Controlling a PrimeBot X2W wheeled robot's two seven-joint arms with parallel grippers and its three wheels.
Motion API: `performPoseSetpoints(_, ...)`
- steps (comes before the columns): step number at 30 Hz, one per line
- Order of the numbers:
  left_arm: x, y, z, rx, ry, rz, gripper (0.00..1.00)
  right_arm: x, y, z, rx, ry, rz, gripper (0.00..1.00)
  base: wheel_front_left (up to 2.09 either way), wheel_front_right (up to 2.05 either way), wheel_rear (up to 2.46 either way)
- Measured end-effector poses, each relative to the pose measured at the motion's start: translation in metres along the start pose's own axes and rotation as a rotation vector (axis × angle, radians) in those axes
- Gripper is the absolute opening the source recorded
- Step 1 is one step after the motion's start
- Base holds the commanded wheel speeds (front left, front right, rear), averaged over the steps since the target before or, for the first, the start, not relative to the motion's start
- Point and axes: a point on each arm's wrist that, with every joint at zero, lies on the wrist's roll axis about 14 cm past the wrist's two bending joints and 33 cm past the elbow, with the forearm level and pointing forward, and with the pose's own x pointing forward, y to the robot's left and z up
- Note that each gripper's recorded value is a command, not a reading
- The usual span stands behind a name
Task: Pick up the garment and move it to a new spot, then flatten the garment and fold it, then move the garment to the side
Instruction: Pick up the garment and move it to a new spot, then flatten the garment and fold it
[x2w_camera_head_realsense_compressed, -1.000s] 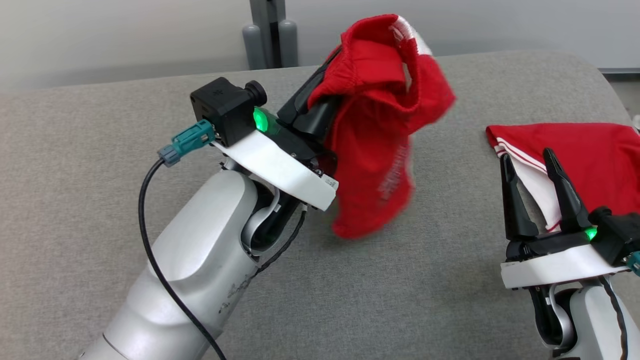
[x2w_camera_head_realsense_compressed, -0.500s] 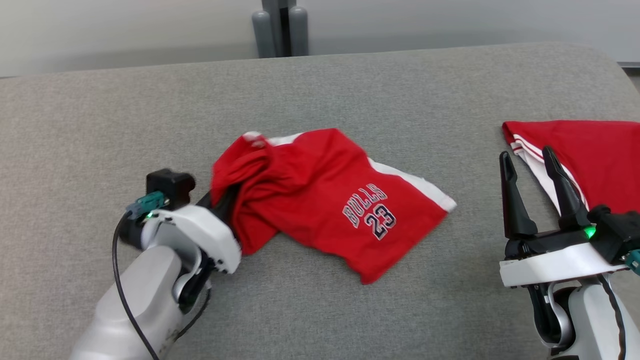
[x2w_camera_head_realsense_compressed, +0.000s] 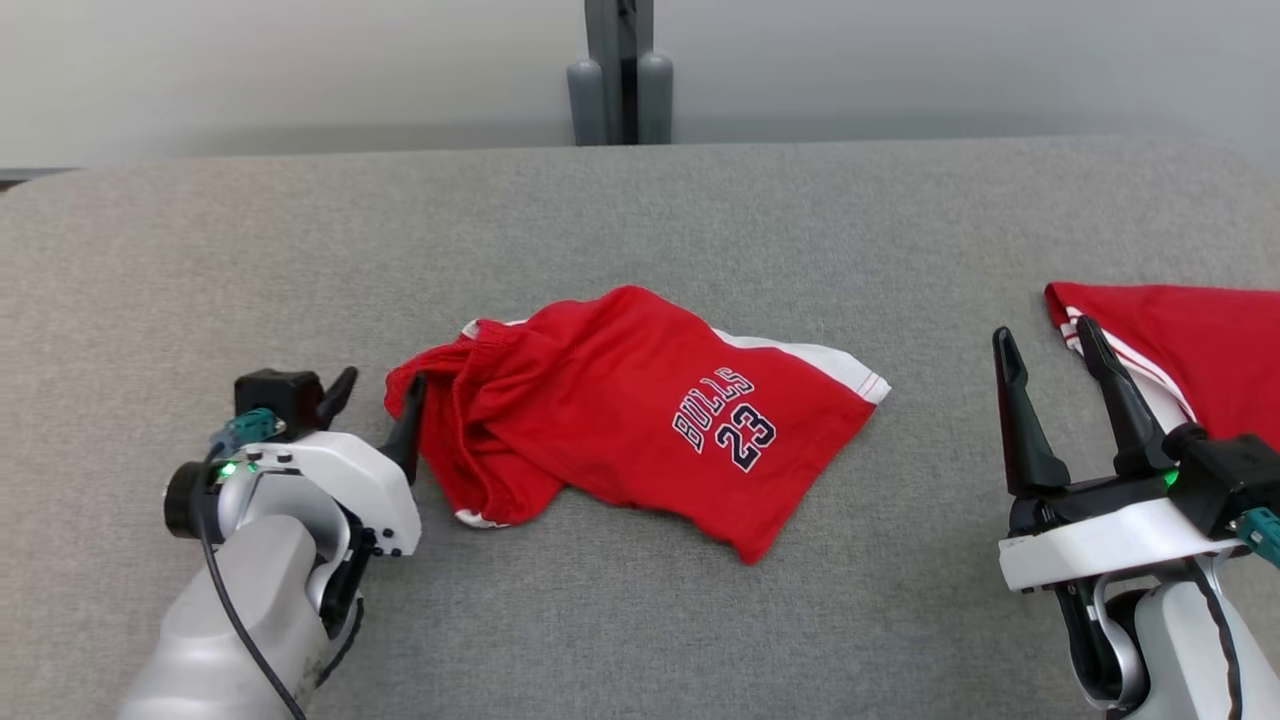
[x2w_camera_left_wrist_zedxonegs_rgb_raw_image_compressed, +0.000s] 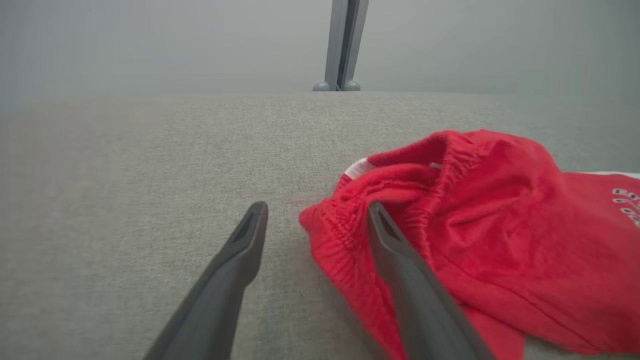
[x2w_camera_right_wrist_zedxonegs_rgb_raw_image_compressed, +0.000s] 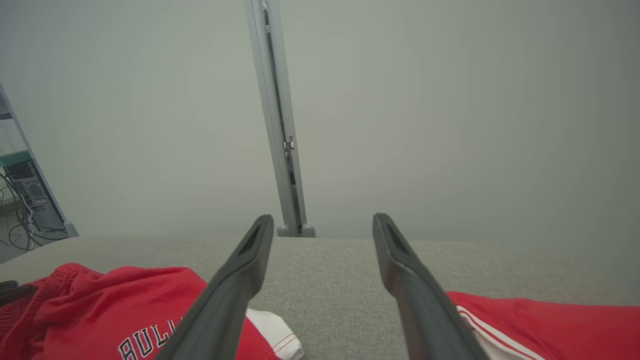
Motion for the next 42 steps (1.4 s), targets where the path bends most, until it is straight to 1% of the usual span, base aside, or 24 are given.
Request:
performPoseSetpoints(2, -0.004, 0.010, 0.009, -0.003, -0.028, 0.036, 1.00, 0.000, 0.003, 0.004, 0.000, -0.008, 0.007, 1.00, 0.00, 0.00, 0.00)
performPoseSetpoints(4, -0.008, 0.018, 0.032, -0.012, -0.093, 0.067, 1.00, 0.000, 0.006, 0.008, -0.001, -0.020, 0.017, 1.00, 0.00, 0.00, 0.00)
performPoseSetpoints(6, -0.012, 0.022, 0.069, -0.021, -0.207, 0.086, 1.00, -0.002, 0.010, 0.011, -0.001, -0.026, 0.025, 1.00, 0.00, 0.00, 0.00)
performPoseSetpoints(7, -0.023, 0.021, 0.095, -0.027, -0.306, 0.086, 1.00, -0.003, 0.014, 0.013, 0.000, -0.031, 0.036, 1.00, 0.00, 0.00, 0.00)
performPoseSetpoints(9, -0.039, 0.022, 0.105, -0.045, -0.374, 0.101, 1.00, -0.004, 0.018, 0.019, -0.003, -0.044, 0.047, 1.00, 0.00, 0.00, 0.00)
performPoseSetpoints(12, -0.064, 0.025, 0.109, -0.048, -0.445, 0.128, 1.00, -0.011, 0.023, 0.019, -0.003, -0.042, 0.055, 1.00, 0.00, 0.00, 0.00)
performPoseSetpoints(16, -0.091, 0.022, 0.096, -0.108, -0.490, 0.157, 1.00, -0.018, 0.024, 0.022, -0.007, -0.046, 0.058, 1.00, 0.00, 0.00, 0.00)
performPoseSetpoints(21, -0.112, 0.022, 0.069, -0.129, -0.471, 0.186, 1.00, -0.026, 0.025, 0.019, -0.001, -0.033, 0.053, 1.00, 0.00, 0.00, 0.00)
performPoseSetpoints(25, -0.114, 0.019, 0.052, -0.141, -0.435, 0.180, 1.00, -0.029, 0.024, 0.015, 0.004, -0.023, 0.047, 1.00, 0.00, 0.00, 0.00)
performPoseSetpoints(29, -0.110, 0.016, 0.043, -0.124, -0.401, 0.164, 1.00, -0.029, 0.023, 0.013, 0.006, -0.017, 0.044, 1.00, 0.00, 0.00, 0.00)
performPoseSetpoints(31, -0.105, 0.007, 0.028, -0.122, -0.353, 0.129, 1.00, -0.028, 0.022, 0.011, 0.007, -0.012, 0.042, 1.00, 0.00, 0.00, 0.00)
performPoseSetpoints(34, -0.094, -0.018, 0.004, -0.113, -0.264, 0.043, 1.00, -0.027, 0.020, 0.008, 0.008, -0.004, 0.036, 1.00, 0.00, 0.00, 0.00)
performPoseSetpoints(37, -0.084, -0.034, -0.016, -0.103, -0.187, -0.015, 1.00, -0.025, 0.018, 0.005, 0.009, 0.001, 0.032, 1.00, 0.00, 0.00, 0.00)
performPoseSetpoints(42, -0.069, -0.041, -0.037, -0.098, -0.089, -0.039, 1.00, -0.023, 0.015, -0.001, 0.012, 0.016, 0.022, 1.00, 0.00, 0.00, 0.00)
